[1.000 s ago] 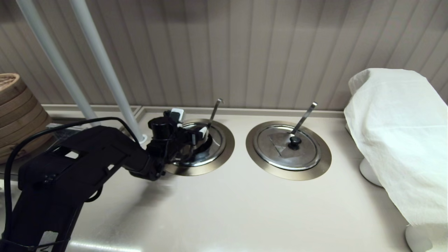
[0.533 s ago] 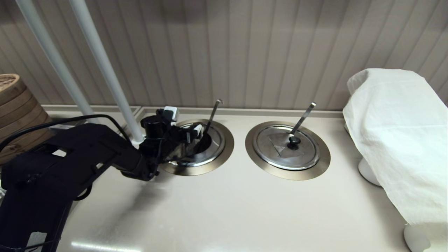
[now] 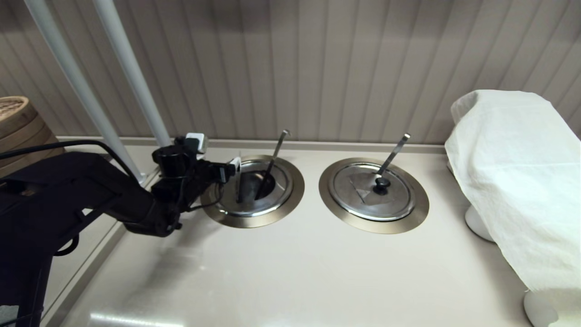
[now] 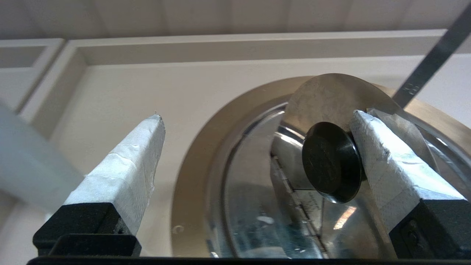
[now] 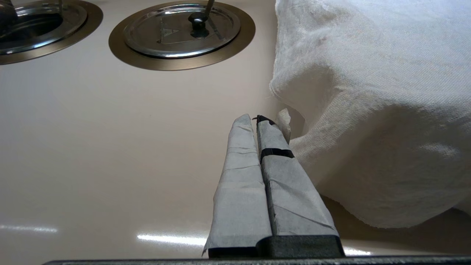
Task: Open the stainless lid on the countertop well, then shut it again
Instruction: Open the lid, then stir with a spoon
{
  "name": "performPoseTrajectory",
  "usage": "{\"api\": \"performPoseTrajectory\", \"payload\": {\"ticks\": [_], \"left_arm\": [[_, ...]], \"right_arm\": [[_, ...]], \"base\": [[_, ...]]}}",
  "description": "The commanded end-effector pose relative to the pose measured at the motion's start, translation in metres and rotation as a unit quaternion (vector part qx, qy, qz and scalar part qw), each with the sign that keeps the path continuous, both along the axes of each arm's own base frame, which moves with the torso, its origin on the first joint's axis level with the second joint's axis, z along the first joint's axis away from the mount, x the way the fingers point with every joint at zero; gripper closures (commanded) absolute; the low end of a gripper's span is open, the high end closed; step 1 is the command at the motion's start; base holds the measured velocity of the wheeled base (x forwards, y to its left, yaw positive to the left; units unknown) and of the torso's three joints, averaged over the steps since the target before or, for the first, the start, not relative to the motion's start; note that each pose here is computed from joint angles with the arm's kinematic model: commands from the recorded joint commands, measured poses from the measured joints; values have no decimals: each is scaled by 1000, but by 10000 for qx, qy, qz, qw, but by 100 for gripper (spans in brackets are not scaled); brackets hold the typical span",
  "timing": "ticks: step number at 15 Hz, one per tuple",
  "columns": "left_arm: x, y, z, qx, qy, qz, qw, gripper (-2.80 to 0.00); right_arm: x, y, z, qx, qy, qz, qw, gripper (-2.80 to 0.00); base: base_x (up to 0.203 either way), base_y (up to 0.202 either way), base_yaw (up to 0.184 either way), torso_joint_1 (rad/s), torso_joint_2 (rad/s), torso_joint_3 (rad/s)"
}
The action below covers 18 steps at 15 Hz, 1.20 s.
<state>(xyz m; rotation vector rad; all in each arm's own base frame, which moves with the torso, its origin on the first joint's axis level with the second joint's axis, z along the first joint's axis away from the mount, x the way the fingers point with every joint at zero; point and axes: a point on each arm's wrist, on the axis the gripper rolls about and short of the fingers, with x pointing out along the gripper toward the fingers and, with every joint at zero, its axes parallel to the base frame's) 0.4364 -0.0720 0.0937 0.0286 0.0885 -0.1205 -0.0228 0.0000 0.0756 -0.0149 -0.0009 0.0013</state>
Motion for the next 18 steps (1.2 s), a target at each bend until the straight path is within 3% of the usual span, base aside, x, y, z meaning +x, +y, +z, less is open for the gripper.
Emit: {"api": "performPoseTrajectory", "payload": {"ticks": [1,4,8,12,15,17,18], "left_arm": [[-12,11,0,-15,-286,82,9996,-280],[-35,26,-5,27,-129,223,9997,-280],[-75,55,0,-1,-248,569,9981,-280],[-106,77,44,59,-777,988,9921,-280],[-110,77,74,97,-841,974,9916,-280],[-97,63,85,57,-916,779,9927,-280],[-88,52,84,49,-756,605,9953,-280]], "right_arm": [[0,0,0,-2,4,1,10000,0],[0,0,0,-2,4,1,10000,0],[0,0,0,-2,2,1,10000,0],[0,0,0,-2,4,1,10000,0],[0,0,0,-2,0,1,10000,0],[0,0,0,-2,-1,1,10000,0],[0,0,0,-2,4,1,10000,0]], "base": [[0,0,0,0,0,0],[0,0,0,0,0,0],[0,0,0,0,0,0],[0,0,0,0,0,0],[0,0,0,0,0,0],[0,0,0,0,0,0],[0,0,0,0,0,0]]}}
